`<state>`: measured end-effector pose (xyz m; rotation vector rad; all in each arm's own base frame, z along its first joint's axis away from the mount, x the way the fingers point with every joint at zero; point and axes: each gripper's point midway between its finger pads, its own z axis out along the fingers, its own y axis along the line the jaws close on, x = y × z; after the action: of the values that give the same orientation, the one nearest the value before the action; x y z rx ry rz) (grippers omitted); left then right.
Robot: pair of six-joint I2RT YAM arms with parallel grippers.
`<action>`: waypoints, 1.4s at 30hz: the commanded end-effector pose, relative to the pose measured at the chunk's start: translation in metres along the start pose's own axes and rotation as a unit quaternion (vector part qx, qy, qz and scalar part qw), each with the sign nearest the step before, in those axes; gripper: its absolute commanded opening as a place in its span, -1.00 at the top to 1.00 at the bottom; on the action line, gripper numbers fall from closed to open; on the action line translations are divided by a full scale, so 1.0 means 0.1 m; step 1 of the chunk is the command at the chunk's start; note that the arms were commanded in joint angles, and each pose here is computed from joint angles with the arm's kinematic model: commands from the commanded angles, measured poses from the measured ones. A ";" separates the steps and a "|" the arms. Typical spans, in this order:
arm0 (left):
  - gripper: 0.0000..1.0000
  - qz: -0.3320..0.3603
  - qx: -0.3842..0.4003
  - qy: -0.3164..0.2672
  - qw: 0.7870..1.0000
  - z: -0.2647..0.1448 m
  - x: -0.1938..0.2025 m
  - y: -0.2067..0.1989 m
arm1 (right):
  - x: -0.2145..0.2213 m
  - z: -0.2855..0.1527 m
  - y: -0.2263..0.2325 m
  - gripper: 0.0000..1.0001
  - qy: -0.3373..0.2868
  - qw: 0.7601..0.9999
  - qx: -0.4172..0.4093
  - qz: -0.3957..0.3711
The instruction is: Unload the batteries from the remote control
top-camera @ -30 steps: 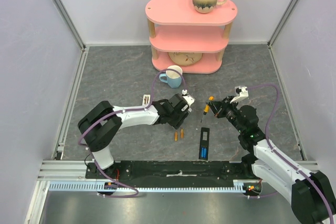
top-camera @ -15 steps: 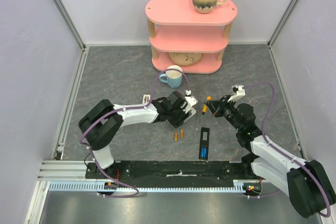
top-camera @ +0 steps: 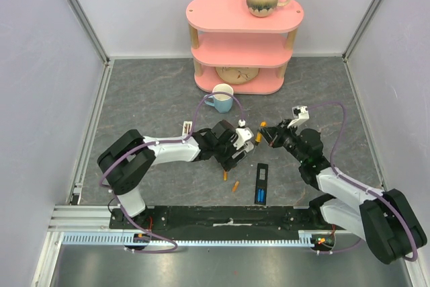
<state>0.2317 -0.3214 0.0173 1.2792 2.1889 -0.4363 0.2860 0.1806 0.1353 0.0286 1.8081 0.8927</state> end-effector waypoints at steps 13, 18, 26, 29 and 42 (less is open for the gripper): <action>-0.36 -0.044 -0.043 -0.027 0.998 0.01 0.20 0.22 | -0.40 0.41 0.26 1.00 -0.040 0.998 -0.050 -0.020; -0.13 -0.050 -0.039 -0.012 0.998 0.07 0.23 0.21 | -0.32 0.57 0.23 1.00 -0.028 0.998 -0.039 -0.038; 0.28 -0.058 -0.011 -0.002 0.998 0.17 0.24 0.12 | -0.37 0.68 0.14 1.00 -0.064 0.996 0.010 -0.068; 0.45 -0.061 -0.006 0.002 0.998 0.19 0.23 0.10 | -0.42 0.69 0.02 1.00 -0.076 0.993 0.040 -0.081; 0.73 -0.069 -0.036 0.018 0.997 0.21 0.28 0.21 | -0.37 0.79 -0.20 1.00 -0.060 0.985 0.102 -0.125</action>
<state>0.2604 -0.3262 0.0168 1.1183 2.1425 -0.4483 0.3645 0.1991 0.1293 -0.0118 1.7790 0.5826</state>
